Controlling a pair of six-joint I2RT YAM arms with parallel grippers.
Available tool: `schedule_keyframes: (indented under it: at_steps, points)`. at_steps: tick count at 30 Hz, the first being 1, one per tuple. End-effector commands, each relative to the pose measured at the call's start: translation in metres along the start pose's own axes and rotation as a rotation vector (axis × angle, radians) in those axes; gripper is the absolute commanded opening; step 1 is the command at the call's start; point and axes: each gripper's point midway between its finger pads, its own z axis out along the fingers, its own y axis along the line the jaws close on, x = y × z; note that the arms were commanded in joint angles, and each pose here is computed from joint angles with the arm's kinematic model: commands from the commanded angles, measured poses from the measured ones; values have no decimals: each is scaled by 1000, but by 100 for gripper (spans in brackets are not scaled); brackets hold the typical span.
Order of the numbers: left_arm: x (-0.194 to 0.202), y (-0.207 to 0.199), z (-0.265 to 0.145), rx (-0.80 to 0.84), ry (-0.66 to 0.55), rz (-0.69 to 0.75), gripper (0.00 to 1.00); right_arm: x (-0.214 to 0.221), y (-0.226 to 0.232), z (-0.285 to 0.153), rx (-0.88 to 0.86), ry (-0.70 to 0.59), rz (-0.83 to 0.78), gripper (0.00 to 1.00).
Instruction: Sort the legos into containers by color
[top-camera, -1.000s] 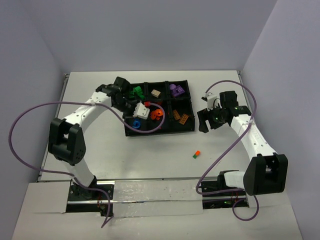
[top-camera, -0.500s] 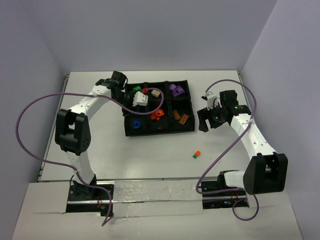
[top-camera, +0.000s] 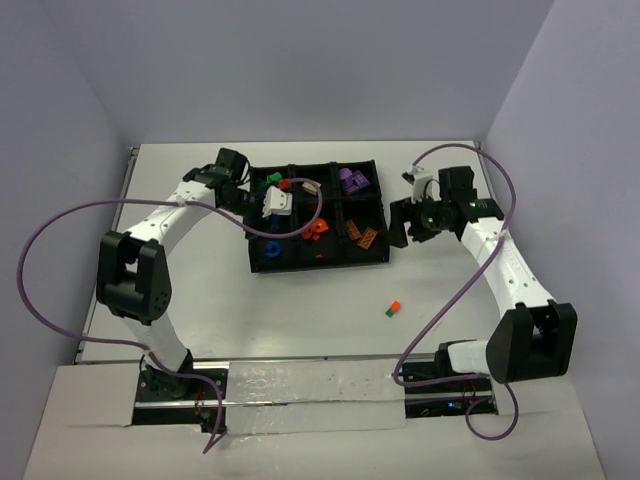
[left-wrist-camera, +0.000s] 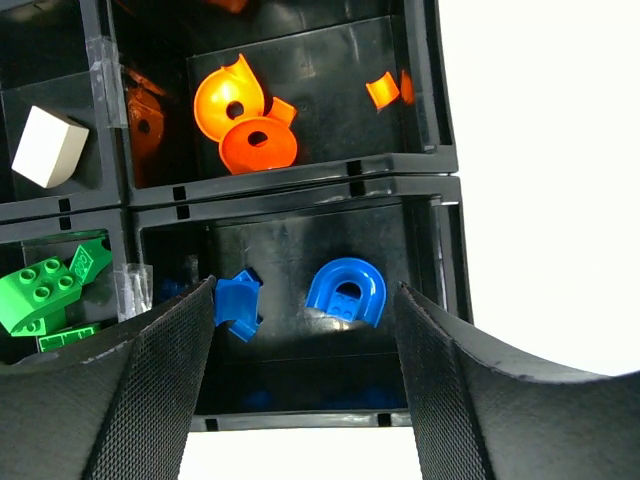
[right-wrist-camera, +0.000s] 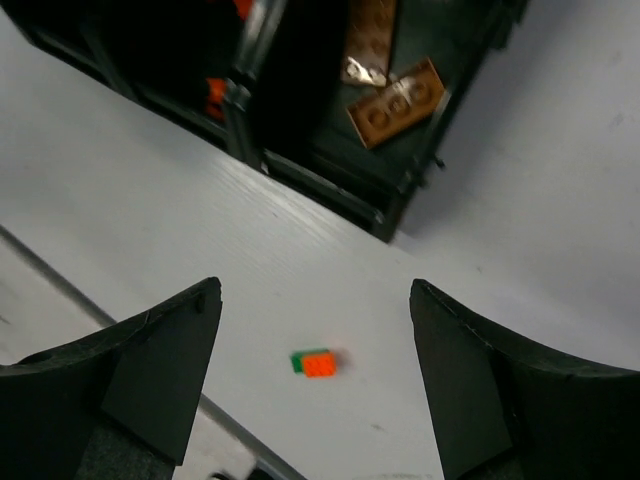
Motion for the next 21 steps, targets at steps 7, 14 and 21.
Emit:
schedule_keyframes:
  at_steps: [7,14,21]
  points:
    - [-24,3,-14,-82,-112,-17,82,-115,91,38,-223,-156,33,88]
    - [-35,13,-25,-125,-191,-136,85,-161,142,78,-331,-219,78,96]
    - [-43,9,-32,-141,-232,-180,87,-173,168,112,-362,-238,80,96]
